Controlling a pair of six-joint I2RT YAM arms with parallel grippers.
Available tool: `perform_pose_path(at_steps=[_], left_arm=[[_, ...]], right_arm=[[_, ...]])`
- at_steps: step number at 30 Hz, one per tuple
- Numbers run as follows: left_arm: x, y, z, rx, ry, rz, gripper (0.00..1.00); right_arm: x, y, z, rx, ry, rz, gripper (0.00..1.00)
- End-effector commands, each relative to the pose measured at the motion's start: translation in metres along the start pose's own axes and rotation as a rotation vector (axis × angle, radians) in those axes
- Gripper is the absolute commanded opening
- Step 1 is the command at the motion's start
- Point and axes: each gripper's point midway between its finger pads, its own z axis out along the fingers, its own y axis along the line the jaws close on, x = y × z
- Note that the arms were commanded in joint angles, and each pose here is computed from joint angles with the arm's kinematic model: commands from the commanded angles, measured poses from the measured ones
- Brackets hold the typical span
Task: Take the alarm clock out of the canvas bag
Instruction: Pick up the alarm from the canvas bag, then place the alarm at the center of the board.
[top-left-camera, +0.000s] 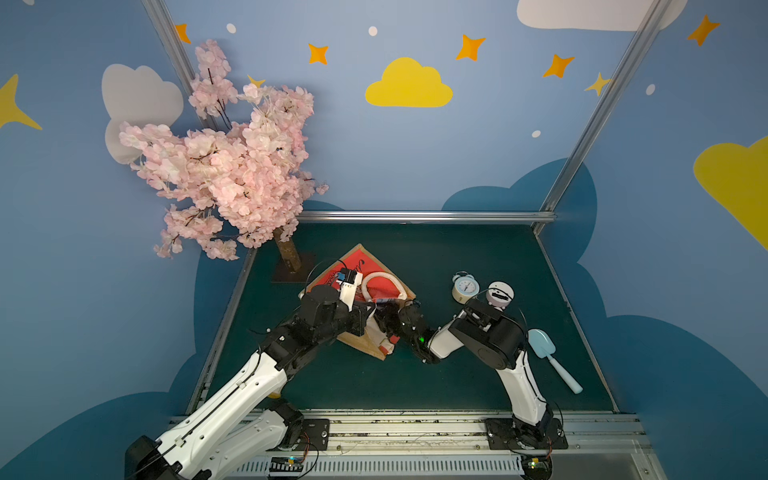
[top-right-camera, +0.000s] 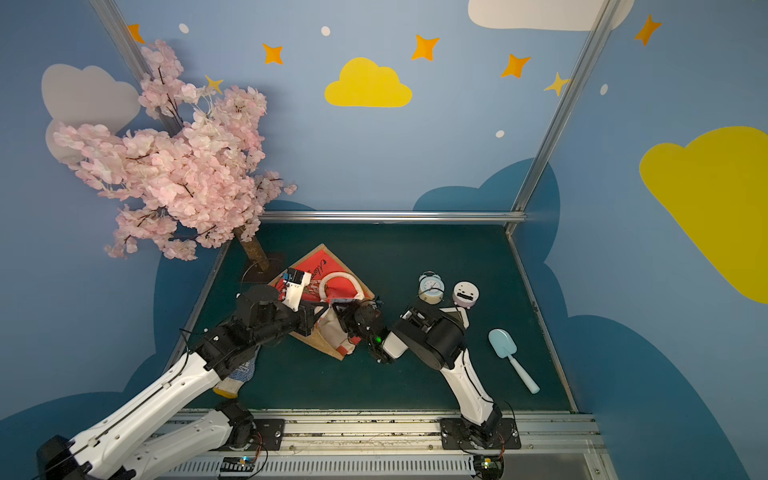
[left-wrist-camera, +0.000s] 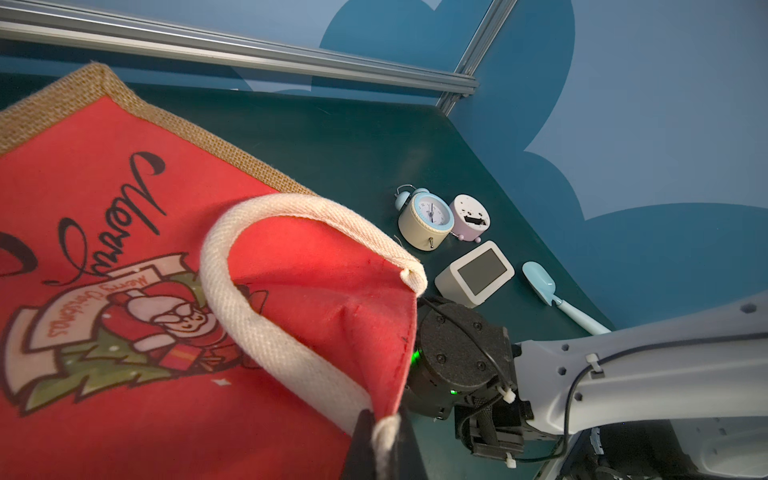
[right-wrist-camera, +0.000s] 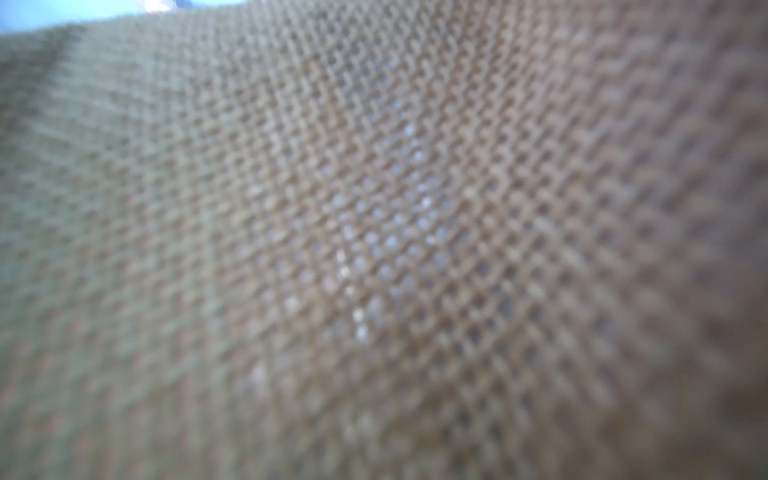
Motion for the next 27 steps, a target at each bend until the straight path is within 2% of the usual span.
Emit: perform_pose_path(at_steps=[1,5,10,11,27], left_arm=[[-0.019,-0.021,-0.012,0.104,-0.069,0.021,0.04],[-0.017,-0.012,-0.014,0.087,-0.073,0.003,0.04],[-0.016,-0.007,-0.018,0.069,-0.068,0.009,0.04],[-0.017,-0.007,-0.018,0.066,-0.066,0.010,0.04],[-0.020,-0.002,-0.020,0.039,-0.082,0.011,0.04]], right_arm=[[-0.010,-0.008,-0.016,0.059,-0.042,-0.028,0.20],[-0.010,-0.002,-0.036,0.060,-0.055,-0.042,0.16],[-0.002,0.002,-0.050,0.057,-0.031,-0.033,0.16],[-0.003,-0.010,-0.059,0.090,-0.032,-0.037,0.16],[-0.009,0.010,-0.099,0.091,0.010,-0.106,0.16]])
